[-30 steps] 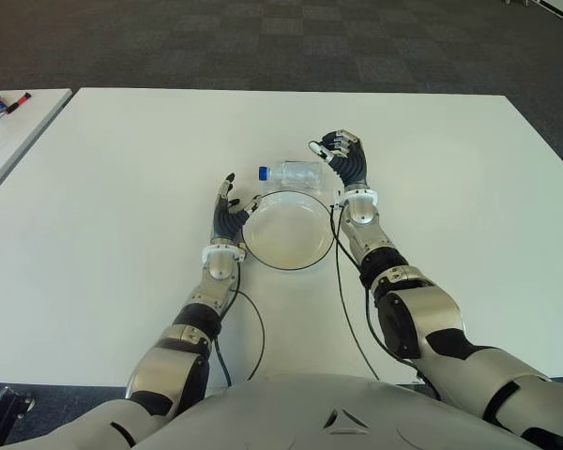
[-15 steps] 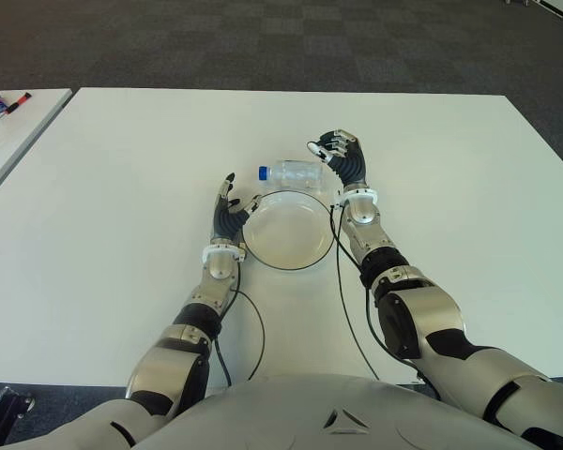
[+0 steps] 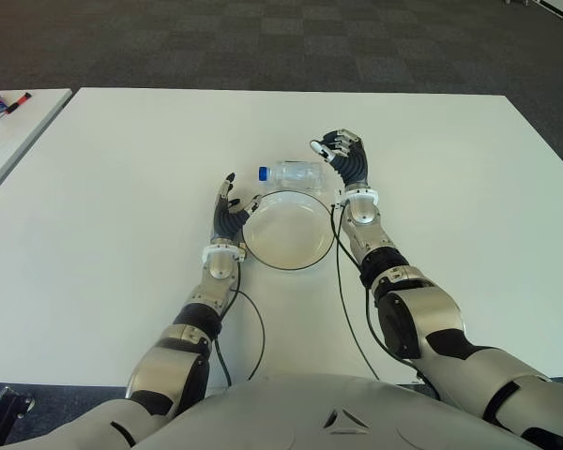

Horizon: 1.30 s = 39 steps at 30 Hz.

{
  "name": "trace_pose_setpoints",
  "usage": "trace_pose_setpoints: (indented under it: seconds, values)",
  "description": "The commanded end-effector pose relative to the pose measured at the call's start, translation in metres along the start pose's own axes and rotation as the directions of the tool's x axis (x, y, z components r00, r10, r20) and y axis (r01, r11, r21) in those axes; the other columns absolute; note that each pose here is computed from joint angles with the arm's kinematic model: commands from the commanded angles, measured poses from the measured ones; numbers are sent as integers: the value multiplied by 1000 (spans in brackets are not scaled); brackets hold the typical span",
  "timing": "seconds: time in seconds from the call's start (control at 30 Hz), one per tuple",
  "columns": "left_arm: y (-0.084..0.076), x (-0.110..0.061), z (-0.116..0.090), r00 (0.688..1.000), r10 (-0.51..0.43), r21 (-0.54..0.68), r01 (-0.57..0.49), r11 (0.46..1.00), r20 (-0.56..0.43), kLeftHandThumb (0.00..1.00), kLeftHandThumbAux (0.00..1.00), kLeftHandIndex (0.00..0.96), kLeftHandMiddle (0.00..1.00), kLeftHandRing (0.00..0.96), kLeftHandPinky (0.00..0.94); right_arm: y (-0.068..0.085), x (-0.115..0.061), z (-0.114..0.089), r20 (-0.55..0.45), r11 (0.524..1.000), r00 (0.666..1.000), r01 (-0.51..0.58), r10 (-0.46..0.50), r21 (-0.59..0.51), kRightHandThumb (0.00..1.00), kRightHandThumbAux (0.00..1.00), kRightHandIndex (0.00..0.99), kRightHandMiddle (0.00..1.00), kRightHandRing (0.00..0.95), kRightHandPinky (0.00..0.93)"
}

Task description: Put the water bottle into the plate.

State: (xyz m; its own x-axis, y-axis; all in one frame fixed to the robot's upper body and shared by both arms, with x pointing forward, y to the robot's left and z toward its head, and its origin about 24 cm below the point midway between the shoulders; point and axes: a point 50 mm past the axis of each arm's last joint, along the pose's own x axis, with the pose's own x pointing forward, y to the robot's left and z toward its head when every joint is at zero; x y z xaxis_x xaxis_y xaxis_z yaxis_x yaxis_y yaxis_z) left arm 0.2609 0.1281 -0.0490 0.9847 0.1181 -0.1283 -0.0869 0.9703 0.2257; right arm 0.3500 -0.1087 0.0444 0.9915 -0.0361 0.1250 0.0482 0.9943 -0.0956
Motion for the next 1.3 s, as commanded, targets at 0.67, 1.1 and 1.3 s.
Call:
trace_pose_setpoints:
  seconds: [0.67,1.1,1.3]
  values:
    - [-9,-29,-41,976,-40,20,45,999,-213,256,615,22,0,0,0,-2,-2,-5,-17,999,1000,-10,9,-36,951,655,420,504,477,505]
    - [-13,-32,-42,976,-42,15,47,999,-214,257,616,22,0,0,0,-9,13,1,-29,969,1000,-14,7,-246,949,660,386,514,484,498]
    - [-15,-33,-42,977,-42,13,46,999,-210,258,619,24,0,0,0,-19,30,15,-2,873,1000,-19,21,-487,948,660,380,520,502,530]
